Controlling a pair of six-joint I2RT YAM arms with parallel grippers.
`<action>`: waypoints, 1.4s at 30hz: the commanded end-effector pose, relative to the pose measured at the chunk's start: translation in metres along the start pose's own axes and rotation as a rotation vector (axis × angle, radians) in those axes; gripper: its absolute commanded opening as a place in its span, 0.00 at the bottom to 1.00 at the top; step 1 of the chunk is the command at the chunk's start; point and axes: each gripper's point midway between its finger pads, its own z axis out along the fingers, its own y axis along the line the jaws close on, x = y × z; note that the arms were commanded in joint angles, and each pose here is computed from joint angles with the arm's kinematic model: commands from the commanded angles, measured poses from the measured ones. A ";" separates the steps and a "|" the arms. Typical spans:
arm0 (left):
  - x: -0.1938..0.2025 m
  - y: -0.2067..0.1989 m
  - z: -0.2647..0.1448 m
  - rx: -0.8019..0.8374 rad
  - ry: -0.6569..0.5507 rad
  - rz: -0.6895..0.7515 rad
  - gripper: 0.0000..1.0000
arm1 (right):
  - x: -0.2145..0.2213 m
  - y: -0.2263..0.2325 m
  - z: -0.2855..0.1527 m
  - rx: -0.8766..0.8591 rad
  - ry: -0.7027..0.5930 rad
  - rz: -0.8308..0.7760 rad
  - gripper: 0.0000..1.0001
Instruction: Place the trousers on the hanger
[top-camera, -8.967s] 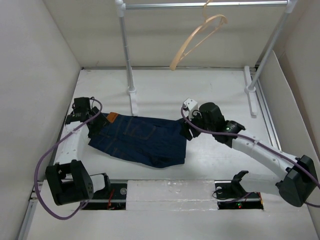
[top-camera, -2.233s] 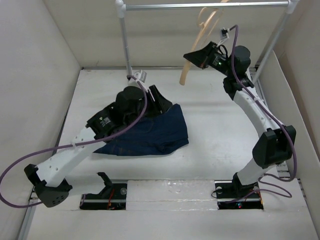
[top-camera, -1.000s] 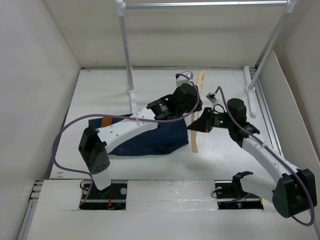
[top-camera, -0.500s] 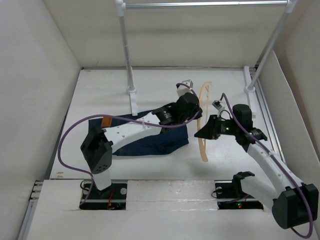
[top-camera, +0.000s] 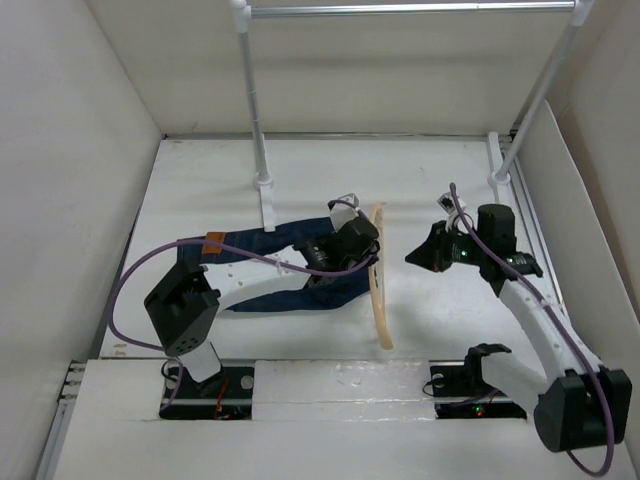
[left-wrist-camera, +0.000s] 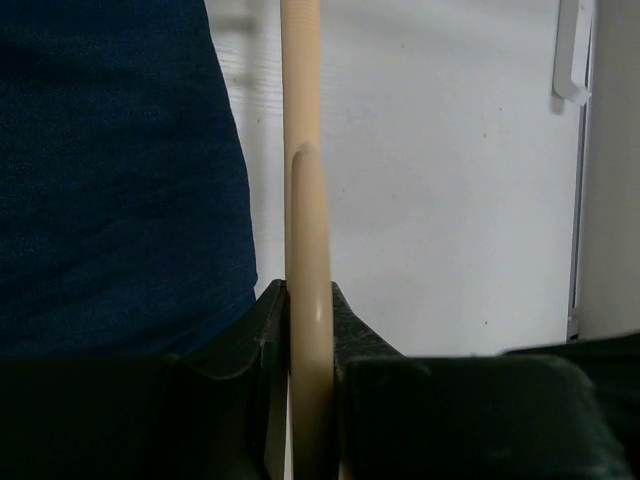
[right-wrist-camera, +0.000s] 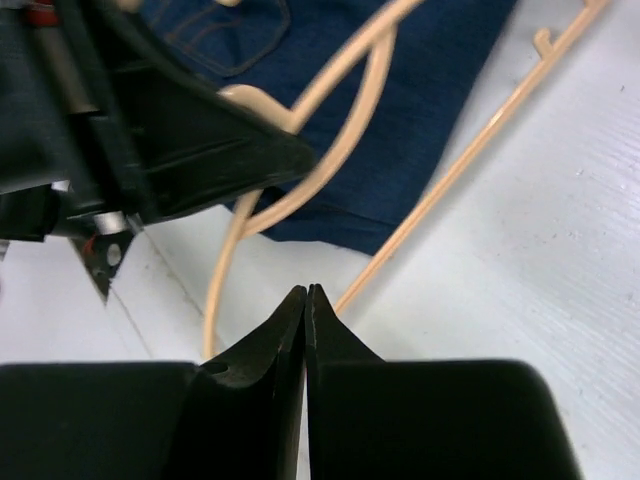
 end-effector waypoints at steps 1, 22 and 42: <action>-0.033 -0.027 -0.012 0.092 -0.127 -0.081 0.00 | -0.005 -0.026 0.025 0.008 -0.040 -0.018 0.09; -0.037 0.012 0.066 -0.056 -0.150 -0.093 0.00 | -0.019 -0.101 0.157 0.021 0.049 -0.013 0.51; -0.036 0.038 0.071 -0.099 -0.122 -0.071 0.00 | 0.049 -0.083 0.183 -0.117 0.174 0.150 0.24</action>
